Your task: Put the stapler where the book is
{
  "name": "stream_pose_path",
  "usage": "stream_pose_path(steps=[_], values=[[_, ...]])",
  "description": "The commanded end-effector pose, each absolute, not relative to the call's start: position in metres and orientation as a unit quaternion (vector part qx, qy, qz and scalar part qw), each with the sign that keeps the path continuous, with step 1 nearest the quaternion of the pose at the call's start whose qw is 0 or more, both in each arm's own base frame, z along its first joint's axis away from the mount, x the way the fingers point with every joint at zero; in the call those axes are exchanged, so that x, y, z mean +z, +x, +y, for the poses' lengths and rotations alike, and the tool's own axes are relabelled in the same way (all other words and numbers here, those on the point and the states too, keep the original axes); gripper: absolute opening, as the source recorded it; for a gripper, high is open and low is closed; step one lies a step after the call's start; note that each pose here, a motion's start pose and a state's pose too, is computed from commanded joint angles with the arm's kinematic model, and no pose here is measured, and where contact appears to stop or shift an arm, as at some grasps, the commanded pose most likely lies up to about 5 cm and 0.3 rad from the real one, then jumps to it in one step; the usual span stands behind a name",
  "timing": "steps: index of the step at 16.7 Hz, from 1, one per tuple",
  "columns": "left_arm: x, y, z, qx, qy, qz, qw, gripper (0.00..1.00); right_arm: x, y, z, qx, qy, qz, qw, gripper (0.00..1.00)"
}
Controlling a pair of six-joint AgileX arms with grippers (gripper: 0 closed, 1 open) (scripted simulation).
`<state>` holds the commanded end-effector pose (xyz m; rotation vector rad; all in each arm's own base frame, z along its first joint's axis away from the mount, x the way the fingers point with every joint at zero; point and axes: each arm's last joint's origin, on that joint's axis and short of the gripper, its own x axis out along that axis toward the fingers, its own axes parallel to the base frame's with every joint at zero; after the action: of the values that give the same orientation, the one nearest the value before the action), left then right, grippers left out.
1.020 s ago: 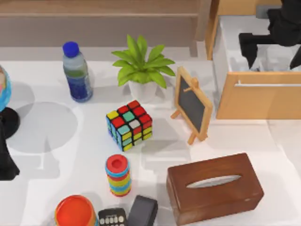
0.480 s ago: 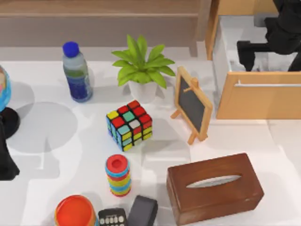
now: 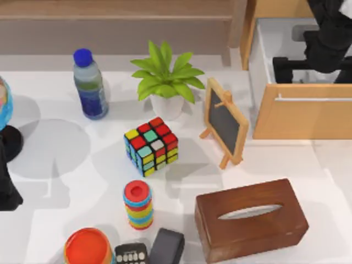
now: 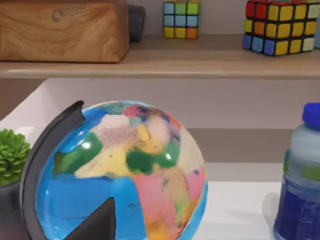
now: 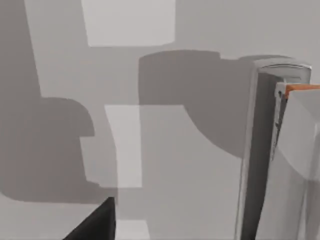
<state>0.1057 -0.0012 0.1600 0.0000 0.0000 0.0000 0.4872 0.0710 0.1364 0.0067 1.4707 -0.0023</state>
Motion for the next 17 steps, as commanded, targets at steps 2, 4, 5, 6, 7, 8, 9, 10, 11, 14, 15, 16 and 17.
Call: stream_pose_path(steps=[2, 4, 5, 6, 7, 8, 9, 10, 11, 14, 15, 16, 17], values=[[0.16, 0.1057, -0.0012, 0.0, 0.0, 0.0, 1.0, 1.0, 0.1364, 0.4872, 0.071, -0.001, 0.003, 0.671, 0.742, 1.0], [0.16, 0.1057, -0.0012, 0.0, 0.0, 0.0, 1.0, 1.0, 0.1364, 0.4872, 0.071, -0.001, 0.003, 0.671, 0.742, 0.92], [0.16, 0.1057, -0.0012, 0.0, 0.0, 0.0, 1.0, 1.0, 0.1364, 0.4872, 0.071, -0.001, 0.003, 0.671, 0.742, 0.85], [0.16, 0.1057, -0.0012, 0.0, 0.0, 0.0, 1.0, 1.0, 0.1364, 0.4872, 0.071, -0.001, 0.003, 0.671, 0.742, 0.77], [0.16, 0.1057, -0.0012, 0.0, 0.0, 0.0, 1.0, 1.0, 0.1364, 0.4872, 0.071, -0.001, 0.003, 0.671, 0.742, 0.7], [0.16, 0.1057, -0.0012, 0.0, 0.0, 0.0, 1.0, 1.0, 0.1364, 0.4872, 0.071, -0.001, 0.003, 0.671, 0.742, 0.62], [0.16, 0.1057, -0.0012, 0.0, 0.0, 0.0, 1.0, 1.0, 0.1364, 0.4872, 0.071, -0.001, 0.003, 0.671, 0.742, 0.55], [0.16, 0.1057, -0.0012, 0.0, 0.0, 0.0, 1.0, 1.0, 0.1364, 0.4872, 0.071, -0.001, 0.003, 0.671, 0.742, 0.47], [0.16, 0.1057, -0.0012, 0.0, 0.0, 0.0, 1.0, 1.0, 0.1364, 0.4872, 0.071, -0.001, 0.003, 0.671, 0.742, 0.4], [0.16, 0.1057, -0.0012, 0.0, 0.0, 0.0, 1.0, 1.0, 0.1364, 0.4872, 0.071, -0.001, 0.003, 0.671, 0.742, 0.17], [0.16, 0.1057, -0.0012, 0.0, 0.0, 0.0, 1.0, 1.0, 0.1364, 0.4872, 0.071, -0.001, 0.003, 0.671, 0.742, 0.1], [0.16, 0.1057, -0.0012, 0.0, 0.0, 0.0, 1.0, 1.0, 0.1364, 0.4872, 0.071, -0.001, 0.003, 0.671, 0.742, 0.02], [0.16, 0.1057, -0.0012, 0.0, 0.0, 0.0, 1.0, 1.0, 0.1364, 0.4872, 0.071, -0.001, 0.003, 0.671, 0.742, 0.0]])
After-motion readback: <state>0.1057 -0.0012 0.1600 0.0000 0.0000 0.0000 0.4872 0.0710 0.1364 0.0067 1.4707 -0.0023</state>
